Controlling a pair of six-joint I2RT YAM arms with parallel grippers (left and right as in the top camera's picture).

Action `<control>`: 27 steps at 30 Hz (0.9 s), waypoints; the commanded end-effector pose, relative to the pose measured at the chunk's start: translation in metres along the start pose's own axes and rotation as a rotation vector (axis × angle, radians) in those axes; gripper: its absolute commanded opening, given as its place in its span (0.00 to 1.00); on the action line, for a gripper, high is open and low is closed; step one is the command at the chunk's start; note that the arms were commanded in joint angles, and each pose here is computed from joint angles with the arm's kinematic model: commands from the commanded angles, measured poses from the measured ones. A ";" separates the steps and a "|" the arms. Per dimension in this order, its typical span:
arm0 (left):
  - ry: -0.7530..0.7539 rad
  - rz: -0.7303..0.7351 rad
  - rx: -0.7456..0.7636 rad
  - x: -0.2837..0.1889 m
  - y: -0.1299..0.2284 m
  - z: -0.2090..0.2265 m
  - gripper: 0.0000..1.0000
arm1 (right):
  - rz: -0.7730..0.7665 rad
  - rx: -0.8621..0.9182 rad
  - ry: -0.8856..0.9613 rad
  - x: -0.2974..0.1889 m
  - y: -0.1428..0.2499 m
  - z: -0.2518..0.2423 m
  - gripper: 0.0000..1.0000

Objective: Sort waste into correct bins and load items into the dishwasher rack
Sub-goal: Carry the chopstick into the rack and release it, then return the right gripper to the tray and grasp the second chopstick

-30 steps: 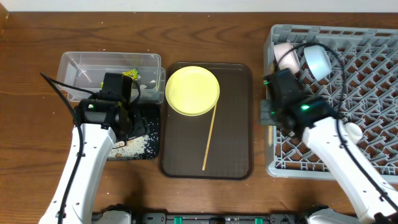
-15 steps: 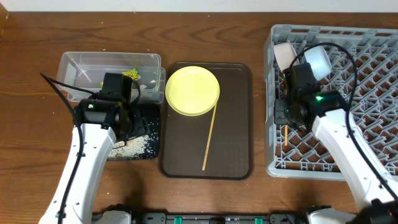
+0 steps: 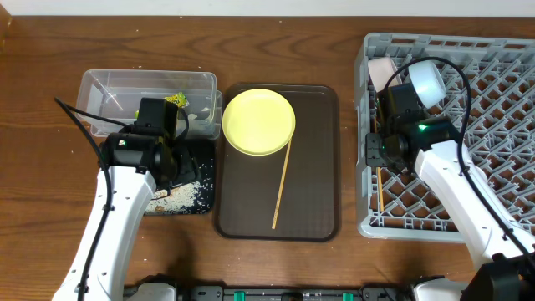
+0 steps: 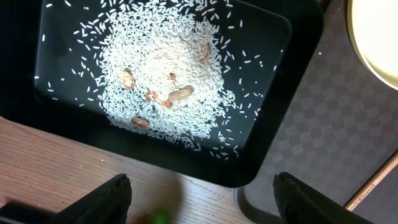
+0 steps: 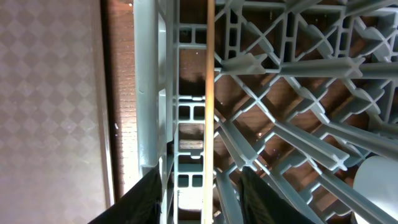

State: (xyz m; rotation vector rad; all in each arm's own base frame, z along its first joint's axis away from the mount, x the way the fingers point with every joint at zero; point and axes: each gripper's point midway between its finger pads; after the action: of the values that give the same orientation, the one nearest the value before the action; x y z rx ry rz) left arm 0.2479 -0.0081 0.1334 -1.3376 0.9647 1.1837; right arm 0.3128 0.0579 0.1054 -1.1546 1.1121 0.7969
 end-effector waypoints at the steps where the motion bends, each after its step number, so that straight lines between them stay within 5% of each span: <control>1: 0.002 -0.020 -0.018 -0.005 -0.003 0.001 0.76 | -0.088 0.002 -0.064 -0.028 -0.023 0.012 0.41; 11: 0.002 -0.020 -0.018 -0.005 -0.003 0.001 0.76 | -0.121 -0.143 -0.432 -0.072 -0.022 0.109 0.43; 27: 0.002 -0.020 -0.018 -0.005 -0.003 0.001 0.76 | 0.117 -0.216 -0.293 0.008 0.074 0.185 0.49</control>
State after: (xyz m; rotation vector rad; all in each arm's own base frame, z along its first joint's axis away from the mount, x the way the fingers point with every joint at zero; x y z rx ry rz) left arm 0.2478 -0.0081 0.1333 -1.3377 0.9648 1.1843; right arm 0.2995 0.2442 0.0965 -1.1447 0.7969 1.1912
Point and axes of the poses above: each gripper's point midway between its finger pads, its own x axis out along the fingers, its own z axis along the line the jaws close on, y = z × x, and after that the axes turned 13 degrees about x, right-handed
